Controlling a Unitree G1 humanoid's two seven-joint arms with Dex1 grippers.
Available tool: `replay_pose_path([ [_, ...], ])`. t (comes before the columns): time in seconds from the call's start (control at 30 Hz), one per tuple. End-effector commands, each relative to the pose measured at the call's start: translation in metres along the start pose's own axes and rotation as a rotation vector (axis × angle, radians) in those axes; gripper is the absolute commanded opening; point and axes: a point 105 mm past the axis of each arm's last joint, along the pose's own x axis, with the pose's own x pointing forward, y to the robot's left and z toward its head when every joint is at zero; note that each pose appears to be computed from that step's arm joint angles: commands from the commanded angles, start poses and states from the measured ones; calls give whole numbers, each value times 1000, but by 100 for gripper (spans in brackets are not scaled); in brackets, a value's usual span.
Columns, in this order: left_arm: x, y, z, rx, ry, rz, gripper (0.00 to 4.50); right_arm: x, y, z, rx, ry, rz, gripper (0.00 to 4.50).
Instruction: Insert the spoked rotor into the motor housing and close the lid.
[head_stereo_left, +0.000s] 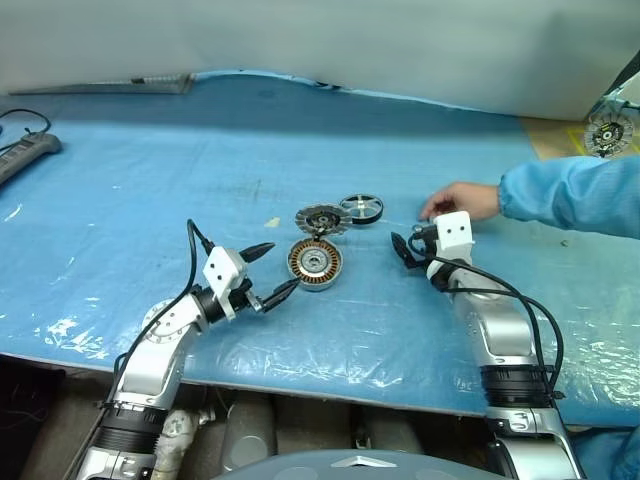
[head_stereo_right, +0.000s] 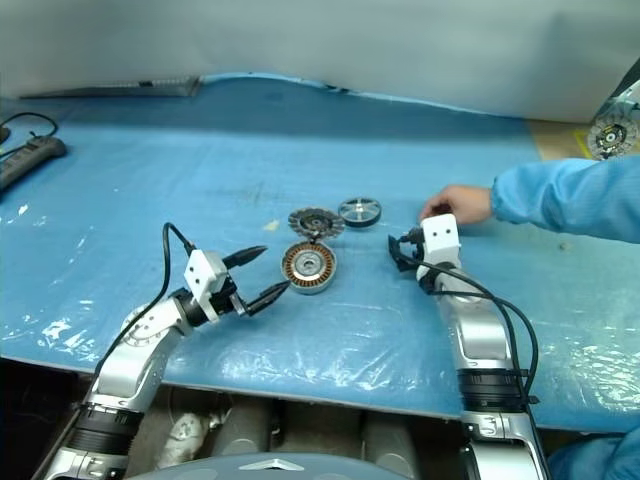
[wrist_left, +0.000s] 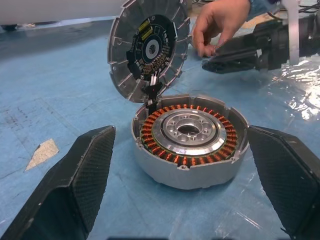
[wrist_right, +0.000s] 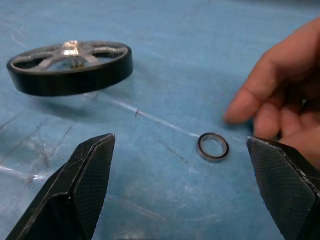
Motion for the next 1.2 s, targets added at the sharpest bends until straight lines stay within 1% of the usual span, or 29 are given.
replay_pose_path([
  [0.03, 1, 0, 14, 26, -30, 4, 445, 1, -5, 11, -12, -39, -20, 450],
  [0.43, 5, -3, 22, 23, -32, 11, 445, -1, -9, 10, -16, -37, -32, 450],
  [0.9, 5, -1, 19, 28, -28, 19, 445, 0, -8, 12, -32, -48, -26, 450],
  [1.07, 5, -3, 17, 25, -24, 16, 445, 0, -4, 25, -66, -85, -10, 450],
  [1.2, 5, -5, 16, 23, -22, 14, 445, 3, 7, 37, -69, -111, 51, 450],
])
